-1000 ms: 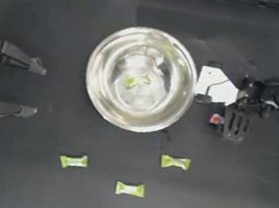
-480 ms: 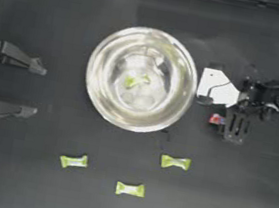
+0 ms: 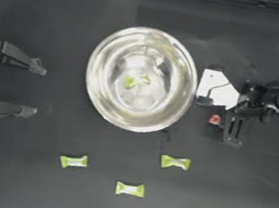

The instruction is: Put candies in bowl

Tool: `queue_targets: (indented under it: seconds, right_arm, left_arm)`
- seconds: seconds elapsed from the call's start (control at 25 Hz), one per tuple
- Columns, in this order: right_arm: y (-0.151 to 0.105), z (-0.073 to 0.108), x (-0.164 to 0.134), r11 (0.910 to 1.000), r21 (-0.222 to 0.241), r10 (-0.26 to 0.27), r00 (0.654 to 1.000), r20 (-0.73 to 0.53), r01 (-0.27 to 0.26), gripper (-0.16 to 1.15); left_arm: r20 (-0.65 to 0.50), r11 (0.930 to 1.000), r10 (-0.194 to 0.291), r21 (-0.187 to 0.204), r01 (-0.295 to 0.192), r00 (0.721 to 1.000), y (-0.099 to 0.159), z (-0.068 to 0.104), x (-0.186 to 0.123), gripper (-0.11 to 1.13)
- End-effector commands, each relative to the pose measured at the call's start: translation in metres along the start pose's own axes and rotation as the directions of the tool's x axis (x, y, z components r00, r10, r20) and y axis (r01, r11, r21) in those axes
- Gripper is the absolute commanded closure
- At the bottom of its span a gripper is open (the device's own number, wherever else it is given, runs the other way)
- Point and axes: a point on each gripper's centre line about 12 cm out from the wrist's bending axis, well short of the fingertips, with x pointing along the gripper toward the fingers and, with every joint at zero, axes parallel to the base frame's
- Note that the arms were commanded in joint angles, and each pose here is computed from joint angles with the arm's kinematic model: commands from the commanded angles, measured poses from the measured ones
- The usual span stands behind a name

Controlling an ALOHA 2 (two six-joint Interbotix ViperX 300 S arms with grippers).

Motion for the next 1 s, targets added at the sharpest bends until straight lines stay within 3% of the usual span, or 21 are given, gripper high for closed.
queue_targets:
  seconds: [0.04,0.2,0.36,0.56,0.76,1.0]
  right_arm:
    - [0.001,0.009,-0.029,1.0000,0.002,0.000,0.996,0.094,-0.001,0.82]
    - [0.002,0.018,-0.073,1.0000,0.003,-0.001,0.976,0.216,0.000,0.82]
    - [0.003,0.034,-0.119,1.0000,0.008,0.000,0.930,0.368,-0.003,0.82]
    - [0.007,0.059,-0.152,0.9999,-0.014,0.006,0.882,0.470,0.000,0.82]
    - [0.012,0.096,-0.156,0.9986,-0.051,0.013,0.851,0.524,0.016,0.82]
    - [0.012,0.135,-0.131,0.9954,-0.086,0.012,0.843,0.538,0.042,0.82]
  left_arm:
    - [0.020,1.0000,0.002,-0.003,-0.002,1.000,0.000,0.007,0.000,0.00]
    - [0.020,1.0000,0.002,-0.003,-0.002,1.000,0.000,0.007,0.000,0.00]
    - [0.018,1.0000,0.002,-0.003,-0.002,1.000,0.000,0.006,0.000,0.00]
    - [0.017,1.0000,0.002,-0.003,-0.002,1.000,0.000,0.005,0.000,0.00]
    - [0.015,1.0000,0.005,-0.002,-0.005,1.000,0.001,0.005,0.000,0.00]
    - [0.008,0.9999,0.011,-0.003,-0.011,1.000,0.002,0.001,0.000,0.00]
